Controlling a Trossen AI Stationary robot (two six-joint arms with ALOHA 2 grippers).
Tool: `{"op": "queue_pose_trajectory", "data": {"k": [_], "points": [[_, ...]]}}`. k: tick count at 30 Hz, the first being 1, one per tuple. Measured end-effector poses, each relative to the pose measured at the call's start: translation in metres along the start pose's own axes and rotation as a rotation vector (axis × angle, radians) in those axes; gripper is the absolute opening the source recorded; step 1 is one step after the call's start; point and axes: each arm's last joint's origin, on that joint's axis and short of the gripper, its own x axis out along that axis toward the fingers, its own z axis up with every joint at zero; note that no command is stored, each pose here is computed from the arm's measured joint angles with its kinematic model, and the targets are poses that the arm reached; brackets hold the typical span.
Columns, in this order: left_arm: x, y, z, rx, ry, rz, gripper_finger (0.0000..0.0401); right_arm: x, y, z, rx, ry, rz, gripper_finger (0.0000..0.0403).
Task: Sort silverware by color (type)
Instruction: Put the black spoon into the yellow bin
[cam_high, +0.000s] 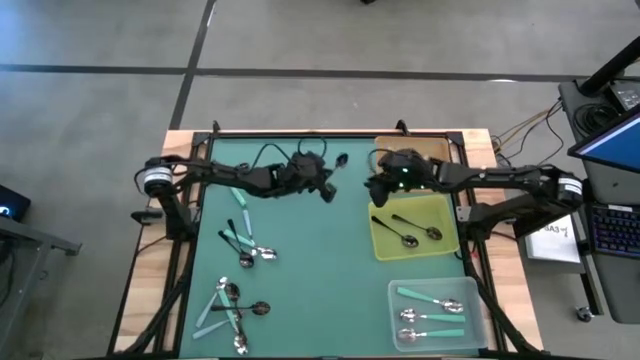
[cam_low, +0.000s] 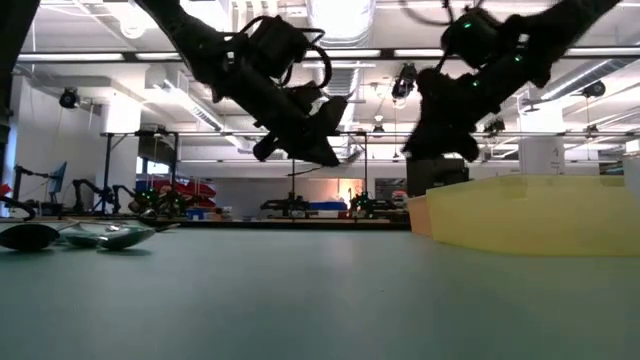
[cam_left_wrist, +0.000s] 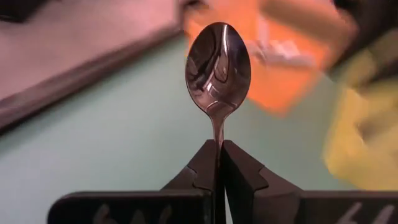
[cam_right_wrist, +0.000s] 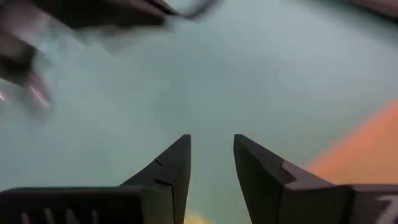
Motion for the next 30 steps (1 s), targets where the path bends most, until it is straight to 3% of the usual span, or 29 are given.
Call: {"op": "queue_pose_trajectory", "data": {"k": [4,7,13,19,25,30], "points": [[-0.001,-0.002,0.011,-0.110,-0.147,-0.062,0.0000,0.000,0.000,-0.003,0.120,-0.276,0.150,0.0111],[-0.001,-0.009,0.012,-0.159,-0.183,-0.113,0.0000,0.001,-0.001,-0.005,0.173,-0.371,0.215,0.0111],[0.000,-0.020,0.005,-0.163,-0.175,-0.150,0.0000,0.006,-0.001,-0.005,0.185,-0.363,0.214,0.0121],[0.006,-0.027,0.003,-0.196,-0.218,-0.192,0.0000,0.005,0.000,-0.001,0.174,-0.379,0.217,0.0156],[0.012,-0.040,0.005,-0.178,-0.220,-0.218,0.0000,0.005,0.000,0.000,0.190,-0.382,0.200,0.0188],[0.015,-0.053,0.007,-0.134,-0.218,-0.251,0.0000,0.005,0.000,0.001,0.196,-0.397,0.174,0.0189]]}}
